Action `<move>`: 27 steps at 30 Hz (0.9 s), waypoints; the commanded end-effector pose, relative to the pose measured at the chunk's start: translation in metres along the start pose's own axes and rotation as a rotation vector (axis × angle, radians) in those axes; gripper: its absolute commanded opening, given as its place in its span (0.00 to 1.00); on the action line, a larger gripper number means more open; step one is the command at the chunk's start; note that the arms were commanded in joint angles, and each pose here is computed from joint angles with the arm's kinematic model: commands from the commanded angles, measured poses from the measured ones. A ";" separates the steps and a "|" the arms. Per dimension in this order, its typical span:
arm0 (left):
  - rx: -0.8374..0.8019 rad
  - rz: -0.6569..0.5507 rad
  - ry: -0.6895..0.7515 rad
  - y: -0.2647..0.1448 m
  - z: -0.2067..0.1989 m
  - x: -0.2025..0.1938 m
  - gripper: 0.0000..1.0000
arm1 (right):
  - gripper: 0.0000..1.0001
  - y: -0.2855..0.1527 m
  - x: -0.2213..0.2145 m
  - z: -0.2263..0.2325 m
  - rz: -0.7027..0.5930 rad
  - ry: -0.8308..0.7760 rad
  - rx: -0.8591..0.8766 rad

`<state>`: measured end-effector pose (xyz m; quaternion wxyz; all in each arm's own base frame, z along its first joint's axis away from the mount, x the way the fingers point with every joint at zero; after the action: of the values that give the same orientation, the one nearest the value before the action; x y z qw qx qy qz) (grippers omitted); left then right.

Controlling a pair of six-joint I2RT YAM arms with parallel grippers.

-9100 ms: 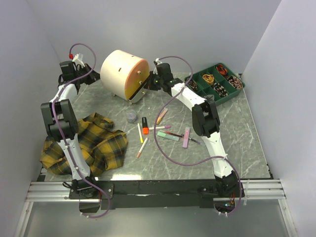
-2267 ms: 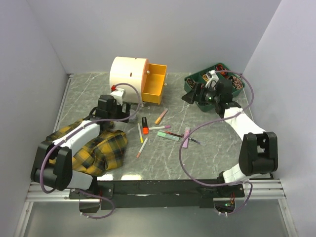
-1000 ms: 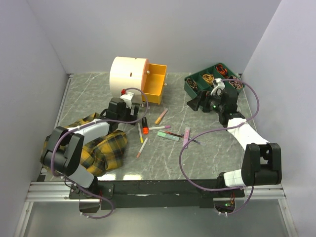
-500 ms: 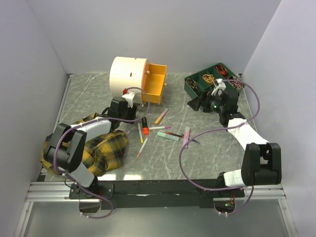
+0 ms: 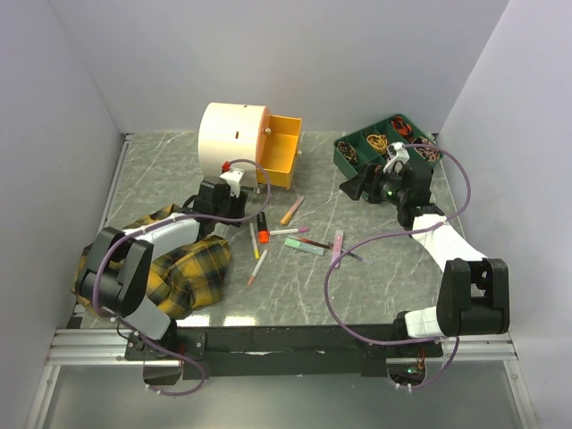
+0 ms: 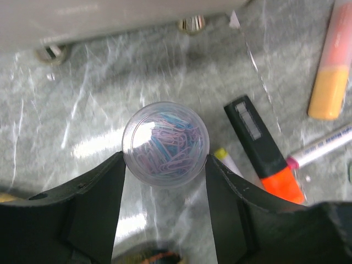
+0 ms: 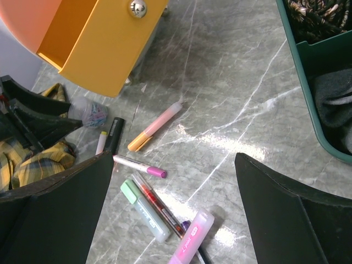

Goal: Sort the stationery into containers
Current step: Pick up the stationery from the center of the board.

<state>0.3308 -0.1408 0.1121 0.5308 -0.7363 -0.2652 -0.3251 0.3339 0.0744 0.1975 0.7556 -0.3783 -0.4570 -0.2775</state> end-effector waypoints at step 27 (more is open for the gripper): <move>-0.481 -0.266 0.278 -0.125 -0.092 0.101 0.01 | 1.00 0.004 0.013 -0.006 -0.043 -0.042 -0.009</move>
<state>0.2830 -0.1657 0.2246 0.4093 -0.7721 -0.1965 -0.4447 0.3366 0.0742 0.1903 0.7591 -0.3816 -0.4512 -0.2730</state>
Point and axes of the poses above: each gripper's point midway between its finger pads, its own y axis out along the fingers, its own z axis along the line the jaws close on, x = y × z, the point moved 7 cm from there along -y, back along the fingers, and after that the axes turned 15 degrees about -y, right-handed, at the moved point
